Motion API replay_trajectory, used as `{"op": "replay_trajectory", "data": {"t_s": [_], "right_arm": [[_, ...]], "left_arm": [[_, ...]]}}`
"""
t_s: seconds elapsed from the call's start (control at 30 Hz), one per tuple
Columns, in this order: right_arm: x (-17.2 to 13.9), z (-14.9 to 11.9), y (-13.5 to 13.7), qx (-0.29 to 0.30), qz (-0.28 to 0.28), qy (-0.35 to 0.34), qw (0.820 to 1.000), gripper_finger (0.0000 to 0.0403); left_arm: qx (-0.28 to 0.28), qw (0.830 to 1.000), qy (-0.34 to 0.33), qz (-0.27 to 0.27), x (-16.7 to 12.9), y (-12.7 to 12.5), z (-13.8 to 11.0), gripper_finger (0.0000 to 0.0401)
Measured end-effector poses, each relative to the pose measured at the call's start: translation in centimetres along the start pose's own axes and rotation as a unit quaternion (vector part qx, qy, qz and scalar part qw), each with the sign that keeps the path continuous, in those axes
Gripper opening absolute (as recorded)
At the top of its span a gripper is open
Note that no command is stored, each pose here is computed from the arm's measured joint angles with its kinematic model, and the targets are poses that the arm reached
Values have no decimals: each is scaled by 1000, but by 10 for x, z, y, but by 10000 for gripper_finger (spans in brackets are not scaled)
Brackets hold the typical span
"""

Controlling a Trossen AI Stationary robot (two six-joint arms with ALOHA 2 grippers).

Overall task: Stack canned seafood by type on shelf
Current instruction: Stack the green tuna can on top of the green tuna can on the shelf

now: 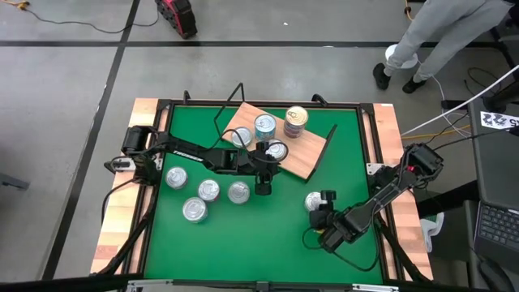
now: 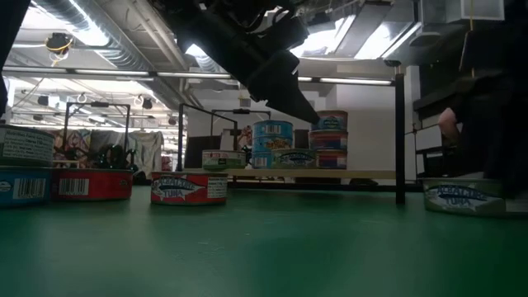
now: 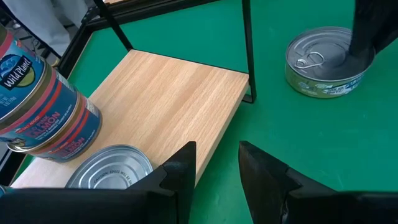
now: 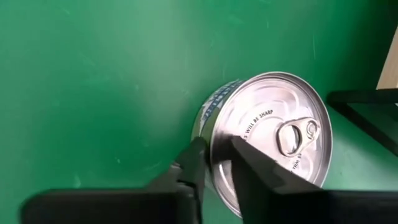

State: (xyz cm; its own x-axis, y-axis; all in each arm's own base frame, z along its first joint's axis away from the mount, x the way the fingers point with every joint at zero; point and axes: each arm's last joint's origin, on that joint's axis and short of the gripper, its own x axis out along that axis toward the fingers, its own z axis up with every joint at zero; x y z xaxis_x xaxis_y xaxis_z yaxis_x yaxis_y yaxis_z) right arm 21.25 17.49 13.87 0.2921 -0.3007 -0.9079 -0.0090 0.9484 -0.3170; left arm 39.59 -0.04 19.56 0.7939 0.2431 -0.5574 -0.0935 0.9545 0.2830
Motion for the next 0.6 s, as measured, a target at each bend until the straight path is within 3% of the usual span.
{"op": "replay_trajectory", "data": {"t_s": [0.17, 0.6], "right_arm": [[-5, 7, 2, 7, 6, -13, 1000, 7], [-8, 11, 3, 0, 4, -25, 1000, 2]], "left_arm": [[0, 1000, 0, 0, 0, 0, 0, 115], [-13, 1000, -23, 4, -14, 6, 11, 115]]}}
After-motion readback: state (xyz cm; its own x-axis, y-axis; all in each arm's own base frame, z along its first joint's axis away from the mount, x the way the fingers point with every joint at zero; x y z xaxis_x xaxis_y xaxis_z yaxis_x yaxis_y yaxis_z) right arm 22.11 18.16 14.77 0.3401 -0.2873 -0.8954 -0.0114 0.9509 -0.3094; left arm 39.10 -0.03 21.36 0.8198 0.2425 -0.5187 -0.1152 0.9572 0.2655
